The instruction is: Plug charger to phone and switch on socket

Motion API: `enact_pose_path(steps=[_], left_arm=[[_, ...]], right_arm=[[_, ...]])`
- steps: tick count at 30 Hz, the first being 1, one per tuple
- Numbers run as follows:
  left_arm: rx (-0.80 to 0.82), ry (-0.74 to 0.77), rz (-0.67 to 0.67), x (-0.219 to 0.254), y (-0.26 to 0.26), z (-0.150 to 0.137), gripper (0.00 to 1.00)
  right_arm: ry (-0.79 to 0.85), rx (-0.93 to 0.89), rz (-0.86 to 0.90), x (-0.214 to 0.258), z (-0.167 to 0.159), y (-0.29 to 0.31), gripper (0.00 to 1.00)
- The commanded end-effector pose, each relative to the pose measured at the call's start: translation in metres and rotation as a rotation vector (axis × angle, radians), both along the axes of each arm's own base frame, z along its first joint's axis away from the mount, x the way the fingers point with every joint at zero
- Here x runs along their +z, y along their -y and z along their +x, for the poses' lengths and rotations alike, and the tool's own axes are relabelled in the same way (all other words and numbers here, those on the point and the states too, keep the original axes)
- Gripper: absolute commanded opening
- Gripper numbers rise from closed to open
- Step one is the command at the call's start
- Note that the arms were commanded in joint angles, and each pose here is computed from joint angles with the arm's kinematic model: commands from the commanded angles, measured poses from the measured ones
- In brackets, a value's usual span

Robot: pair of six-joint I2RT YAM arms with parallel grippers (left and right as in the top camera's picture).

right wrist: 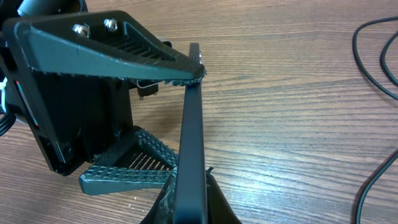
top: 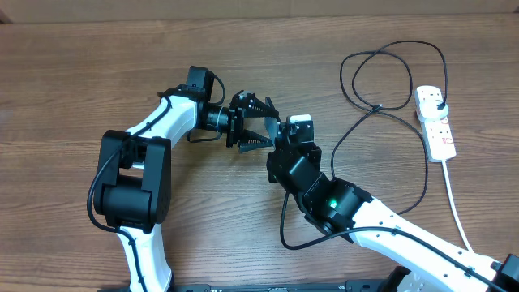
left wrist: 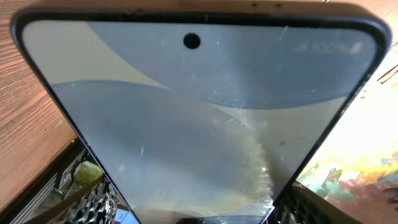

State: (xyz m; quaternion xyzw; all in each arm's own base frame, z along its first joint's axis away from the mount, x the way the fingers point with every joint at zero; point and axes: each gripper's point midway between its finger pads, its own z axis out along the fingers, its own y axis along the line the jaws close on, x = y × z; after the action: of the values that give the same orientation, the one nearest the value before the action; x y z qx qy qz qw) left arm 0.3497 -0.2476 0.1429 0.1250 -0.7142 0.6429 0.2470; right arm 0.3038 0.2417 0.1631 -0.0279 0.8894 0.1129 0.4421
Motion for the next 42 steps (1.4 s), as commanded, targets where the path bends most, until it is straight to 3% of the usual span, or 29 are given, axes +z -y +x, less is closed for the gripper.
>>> enact_pose_path(steps=[1, 2, 4, 10, 16, 19, 24, 28, 31, 35, 38, 42], left_arm=[[-0.02, -0.014, -0.042, 0.005, 0.004, -0.004, 0.86], [-0.02, -0.014, -0.042, 0.005, 0.004, -0.004, 0.94], [-0.022, -0.015, -0.051, 0.007, 0.004, -0.004, 0.99], [0.021, 0.121, -0.085, 0.021, -0.012, 0.016, 1.0], [0.064, 0.435, -0.127, 0.081, -0.032, 0.018, 1.0], [0.095, 0.618, -0.142, 0.122, -0.048, 0.008, 1.0], [0.139, 0.858, -0.123, 0.166, -0.069, -0.038, 1.0], [0.098, 0.811, 0.222, 0.13, -0.108, -0.079, 1.0], [0.172, 0.794, 0.201, 0.127, -0.132, -0.088, 0.98], [0.307, 0.668, 0.149, 0.084, -0.148, -0.09, 0.99], [0.458, 0.523, -0.036, 0.063, -0.141, -0.1, 1.0], [0.469, 0.284, -0.047, 0.03, -0.136, -0.118, 1.0]], right_arm=[[-0.009, 0.057, 0.062, 0.008, -0.003, -0.017, 0.04], [-0.009, 0.057, 0.062, 0.008, -0.003, -0.017, 0.04], [-0.007, 0.054, 0.059, 0.009, -0.003, -0.016, 0.04], [-0.004, 0.001, 0.124, 0.024, -0.006, -0.005, 0.04], [-0.071, -0.248, 0.334, 0.042, -0.008, 0.043, 0.04], [-0.143, -0.331, 0.473, 0.044, -0.012, 0.051, 0.04], [-0.249, -0.346, 0.611, 0.042, -0.016, 0.043, 0.04], [-0.28, -0.335, 0.633, 0.041, -0.019, 0.038, 0.04], [-0.328, -0.41, 0.729, 0.039, -0.02, 0.037, 0.04], [-0.353, -0.454, 0.767, 0.034, -0.022, 0.038, 0.04], [-0.39, -0.452, 0.813, 0.036, -0.024, 0.031, 0.04], [-0.445, -0.425, 0.869, 0.039, -0.029, 0.02, 0.04]])
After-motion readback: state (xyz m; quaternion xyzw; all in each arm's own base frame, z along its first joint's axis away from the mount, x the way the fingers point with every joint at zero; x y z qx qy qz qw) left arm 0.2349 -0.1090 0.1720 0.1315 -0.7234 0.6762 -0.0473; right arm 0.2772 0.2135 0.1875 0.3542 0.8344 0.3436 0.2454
